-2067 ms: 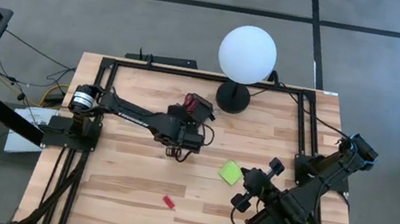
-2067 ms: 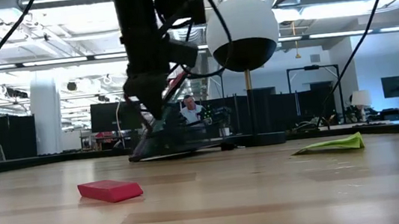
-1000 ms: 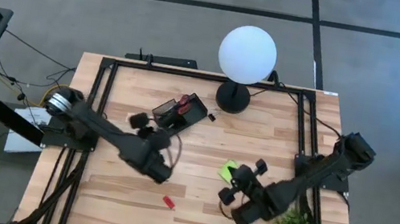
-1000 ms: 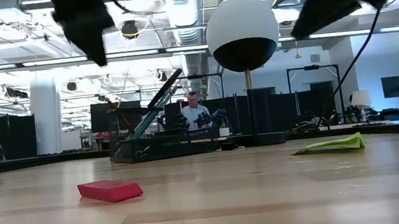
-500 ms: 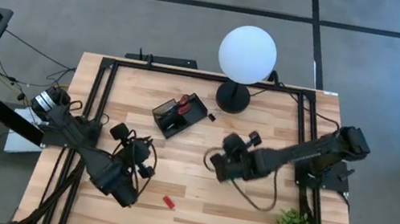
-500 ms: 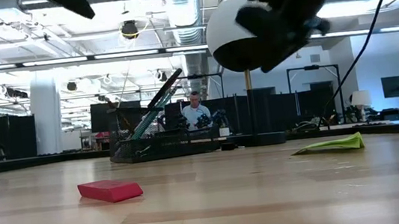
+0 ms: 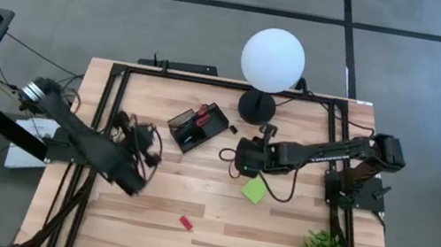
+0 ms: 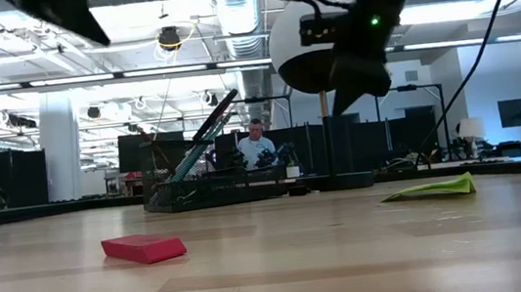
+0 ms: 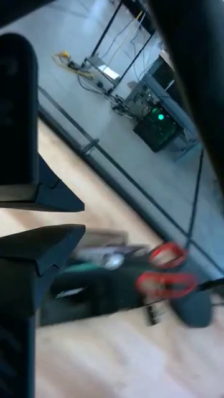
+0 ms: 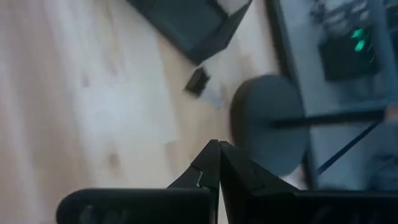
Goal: Pick and place office supplies into organizer
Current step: Put the black binder clip into the black desk organizer
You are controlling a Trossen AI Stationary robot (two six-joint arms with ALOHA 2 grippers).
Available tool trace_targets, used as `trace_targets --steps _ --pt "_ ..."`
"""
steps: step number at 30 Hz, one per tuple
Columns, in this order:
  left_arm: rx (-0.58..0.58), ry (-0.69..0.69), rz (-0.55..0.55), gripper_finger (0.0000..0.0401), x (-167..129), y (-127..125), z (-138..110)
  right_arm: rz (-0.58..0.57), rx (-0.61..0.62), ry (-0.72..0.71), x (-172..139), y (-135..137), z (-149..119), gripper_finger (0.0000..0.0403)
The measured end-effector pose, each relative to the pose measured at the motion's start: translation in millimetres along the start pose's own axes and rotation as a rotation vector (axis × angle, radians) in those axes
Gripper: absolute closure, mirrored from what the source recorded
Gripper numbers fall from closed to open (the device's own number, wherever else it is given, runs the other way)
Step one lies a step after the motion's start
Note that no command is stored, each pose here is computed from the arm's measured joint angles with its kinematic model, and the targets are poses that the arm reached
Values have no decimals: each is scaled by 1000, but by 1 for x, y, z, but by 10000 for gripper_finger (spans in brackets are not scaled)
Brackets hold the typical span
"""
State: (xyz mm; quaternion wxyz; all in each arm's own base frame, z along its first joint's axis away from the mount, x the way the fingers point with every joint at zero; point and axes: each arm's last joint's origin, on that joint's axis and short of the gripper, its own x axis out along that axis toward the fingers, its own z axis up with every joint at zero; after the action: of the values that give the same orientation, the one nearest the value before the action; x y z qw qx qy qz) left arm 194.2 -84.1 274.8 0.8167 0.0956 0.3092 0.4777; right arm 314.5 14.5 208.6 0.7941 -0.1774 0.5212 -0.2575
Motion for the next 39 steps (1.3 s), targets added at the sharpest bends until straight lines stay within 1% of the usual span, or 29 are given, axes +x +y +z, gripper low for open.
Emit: trace_targets --steps 2,5,6,8,11,14,17,19,22,24,26,28,30,35,37,39 --pt "-27 -30 -19 363 1 21 10 -12 -61 -20 6 -7 4 403" --pt "-21 -69 -86 363 -2 45 21 -22 -51 -68 14 -19 13 403" --pt "1 -78 -117 363 -4 51 25 -3 -45 -79 17 -23 15 403" --pt "56 -92 -217 363 -7 57 31 88 -45 -94 23 -29 17 403" --pt "178 -149 -403 363 -12 56 36 281 -30 -107 30 -35 16 403" --pt "279 -251 -540 363 -14 49 37 406 -19 -115 34 -39 16 403" --pt "379 -314 -649 363 -14 43 33 451 -34 -112 36 -41 14 403" --pt "448 -317 -738 363 -13 40 27 455 -73 -107 36 -41 13 403" --pt "507 -310 -901 363 -13 34 23 446 -151 -110 36 -41 12 403" --pt "519 -338 -975 363 -14 30 23 444 -186 -113 36 -41 11 403" --pt "513 -387 -991 363 -14 27 24 440 -203 -124 36 -41 12 403" --pt "496 -416 -975 363 -13 24 25 438 -224 -133 36 -41 12 403" --pt "477 -417 -924 363 -12 24 25 433 -218 -130 37 -42 12 403" --pt "351 -368 -809 363 -9 27 26 421 -228 -121 42 -49 11 403" --pt "313 -357 -767 363 -8 28 27 419 -199 -100 44 -53 9 403" --pt "300 -355 -740 363 -7 28 27 420 -161 -75 46 -56 7 403"
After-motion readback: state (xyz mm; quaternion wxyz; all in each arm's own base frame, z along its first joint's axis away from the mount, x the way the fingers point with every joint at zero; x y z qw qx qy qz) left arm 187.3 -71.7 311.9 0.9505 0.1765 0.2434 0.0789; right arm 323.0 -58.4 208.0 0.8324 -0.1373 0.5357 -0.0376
